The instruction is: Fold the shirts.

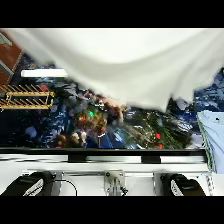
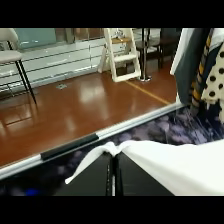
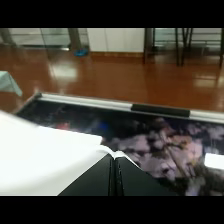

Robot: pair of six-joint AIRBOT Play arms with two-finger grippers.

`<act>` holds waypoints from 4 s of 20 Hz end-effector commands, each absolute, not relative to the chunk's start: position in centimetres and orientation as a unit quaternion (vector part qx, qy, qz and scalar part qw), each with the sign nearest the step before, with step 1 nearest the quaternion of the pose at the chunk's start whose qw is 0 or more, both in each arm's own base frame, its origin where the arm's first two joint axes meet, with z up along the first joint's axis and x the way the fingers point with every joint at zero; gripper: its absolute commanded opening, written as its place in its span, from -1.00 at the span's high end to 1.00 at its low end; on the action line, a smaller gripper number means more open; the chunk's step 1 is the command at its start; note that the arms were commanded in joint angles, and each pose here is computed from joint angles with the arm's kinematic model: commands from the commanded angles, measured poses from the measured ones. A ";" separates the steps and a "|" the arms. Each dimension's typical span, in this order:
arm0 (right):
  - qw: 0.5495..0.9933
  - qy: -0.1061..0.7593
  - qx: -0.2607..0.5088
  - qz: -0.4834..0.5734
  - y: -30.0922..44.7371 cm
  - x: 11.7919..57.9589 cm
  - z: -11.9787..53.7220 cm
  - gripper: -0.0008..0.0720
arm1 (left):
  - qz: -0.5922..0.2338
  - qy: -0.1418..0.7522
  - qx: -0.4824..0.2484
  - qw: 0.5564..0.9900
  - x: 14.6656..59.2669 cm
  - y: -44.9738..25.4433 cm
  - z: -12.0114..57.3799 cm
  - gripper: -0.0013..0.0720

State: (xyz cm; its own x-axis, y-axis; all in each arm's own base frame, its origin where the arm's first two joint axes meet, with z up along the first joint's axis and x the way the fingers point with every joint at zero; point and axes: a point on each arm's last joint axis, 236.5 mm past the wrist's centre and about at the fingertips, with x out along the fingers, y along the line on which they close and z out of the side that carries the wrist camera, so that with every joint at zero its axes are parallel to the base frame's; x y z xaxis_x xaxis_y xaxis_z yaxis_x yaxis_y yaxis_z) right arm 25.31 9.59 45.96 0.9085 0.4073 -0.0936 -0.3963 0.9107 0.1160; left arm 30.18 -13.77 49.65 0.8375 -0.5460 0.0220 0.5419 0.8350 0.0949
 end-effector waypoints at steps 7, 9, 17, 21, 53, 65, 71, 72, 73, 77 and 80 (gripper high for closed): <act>0.932 0.314 0.030 0.176 8.1 29.2 33.6 0.79 | -0.326 0.265 0.021 0.907 32.0 -15.6 28.7 0.88; 0.895 0.389 0.052 0.213 9.8 30.9 29.8 0.79 | -0.333 0.304 0.004 0.893 32.6 -17.0 23.4 0.88; 0.836 0.484 0.143 0.217 11.5 43.9 17.5 0.79 | -0.343 0.367 -0.010 0.865 32.1 -19.9 14.0 0.88; 0.846 0.460 0.199 0.183 11.3 49.4 14.4 0.79 | -0.346 0.370 -0.008 0.862 31.7 -19.9 14.1 0.88; 0.680 0.600 0.418 0.050 11.6 27.5 -10.5 -0.65 | -0.346 0.347 -0.006 0.871 32.2 -20.0 17.1 0.88; 0.854 0.333 0.140 0.374 16.6 28.9 24.3 0.79 | -0.193 0.149 -0.156 0.957 36.7 -9.6 37.4 0.88; 0.979 0.031 0.053 0.195 9.1 21.2 47.1 0.79 | -0.116 0.154 -0.129 0.973 33.7 -3.8 40.6 0.88; 0.978 0.044 0.057 0.197 9.3 20.6 46.6 0.79 | -0.111 0.195 -0.127 0.966 33.1 -3.4 38.7 0.88; 0.975 0.074 0.062 0.202 9.6 20.3 45.3 0.79 | -0.113 0.230 -0.124 0.959 32.4 -3.5 37.2 0.88; 0.955 0.189 0.062 0.220 10.5 20.5 40.2 0.79 | -0.158 0.284 -0.124 0.937 29.7 -5.9 35.5 0.88; 0.962 0.145 0.067 0.221 10.5 20.8 42.2 0.79 | -0.198 0.256 -0.131 0.937 28.2 -8.0 37.8 0.88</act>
State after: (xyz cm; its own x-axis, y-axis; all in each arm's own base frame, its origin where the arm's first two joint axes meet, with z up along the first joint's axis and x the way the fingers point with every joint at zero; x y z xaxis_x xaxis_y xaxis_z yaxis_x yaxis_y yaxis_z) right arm 21.02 10.53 41.55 0.8530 0.4470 -0.2695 -0.4077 0.8930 0.1906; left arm 30.11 -6.15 37.00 0.8212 -0.3684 -0.4358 0.2404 0.9160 -0.3212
